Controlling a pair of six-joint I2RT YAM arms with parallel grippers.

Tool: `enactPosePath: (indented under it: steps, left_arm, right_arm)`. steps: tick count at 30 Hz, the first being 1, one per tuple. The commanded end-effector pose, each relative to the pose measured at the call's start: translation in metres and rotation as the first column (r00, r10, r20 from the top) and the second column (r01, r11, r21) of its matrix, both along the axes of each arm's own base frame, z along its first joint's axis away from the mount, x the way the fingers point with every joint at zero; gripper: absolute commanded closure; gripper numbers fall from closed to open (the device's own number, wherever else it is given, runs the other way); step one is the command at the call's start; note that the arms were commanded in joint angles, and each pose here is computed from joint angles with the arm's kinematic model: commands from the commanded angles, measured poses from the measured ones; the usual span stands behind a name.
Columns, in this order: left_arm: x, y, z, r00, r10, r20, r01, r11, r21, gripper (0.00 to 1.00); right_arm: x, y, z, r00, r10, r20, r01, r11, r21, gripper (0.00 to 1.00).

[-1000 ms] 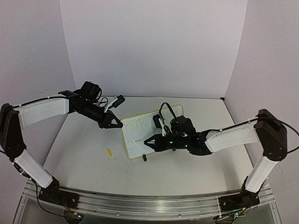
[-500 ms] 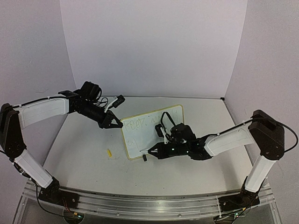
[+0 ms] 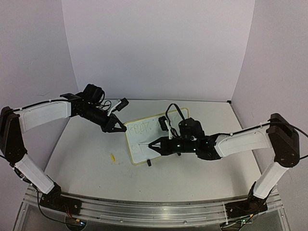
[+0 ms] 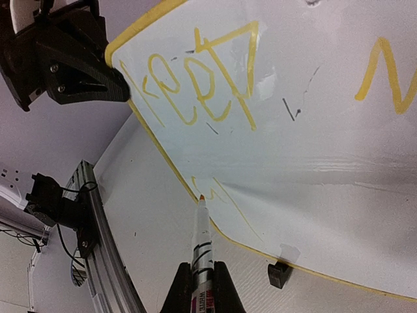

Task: Write a sentence on the whiteboard
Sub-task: Write on the whiteboard with the whiteboard marker without the cap.

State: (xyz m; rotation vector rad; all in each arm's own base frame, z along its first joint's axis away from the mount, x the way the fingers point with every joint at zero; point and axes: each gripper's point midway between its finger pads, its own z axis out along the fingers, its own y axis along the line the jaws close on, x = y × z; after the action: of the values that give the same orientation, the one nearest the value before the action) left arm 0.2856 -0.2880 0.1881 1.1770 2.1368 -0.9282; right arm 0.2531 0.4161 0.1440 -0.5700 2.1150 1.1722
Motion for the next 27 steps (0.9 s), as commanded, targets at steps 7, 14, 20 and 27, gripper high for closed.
enactPosePath:
  steps: [7,14,20,27]
  left_arm:
    - [0.000,0.000,-0.015,1.000,-0.011,0.012,0.010,0.998,0.067,1.00]
    - [0.000,0.000,-0.014,1.000,-0.012,0.014,0.011,0.998,0.066,1.00]
    - [0.000,0.000,-0.014,1.000,-0.011,0.013,0.010,0.998,0.066,1.00]
    - [-0.001,0.001,-0.013,1.000,-0.012,0.015,0.011,0.998,0.065,1.00]
  right_arm:
    - [0.017,0.016,0.012,0.998,-0.026,0.052,0.024,0.999,0.028,1.00]
    - [0.023,0.011,0.009,0.996,-0.075,0.049,0.074,0.997,0.018,1.00]
    - [0.028,-0.008,0.011,0.985,-0.160,0.066,0.160,0.987,0.009,1.00]
    - [0.025,-0.022,0.003,0.980,-0.193,0.053,0.194,0.981,-0.012,1.00]
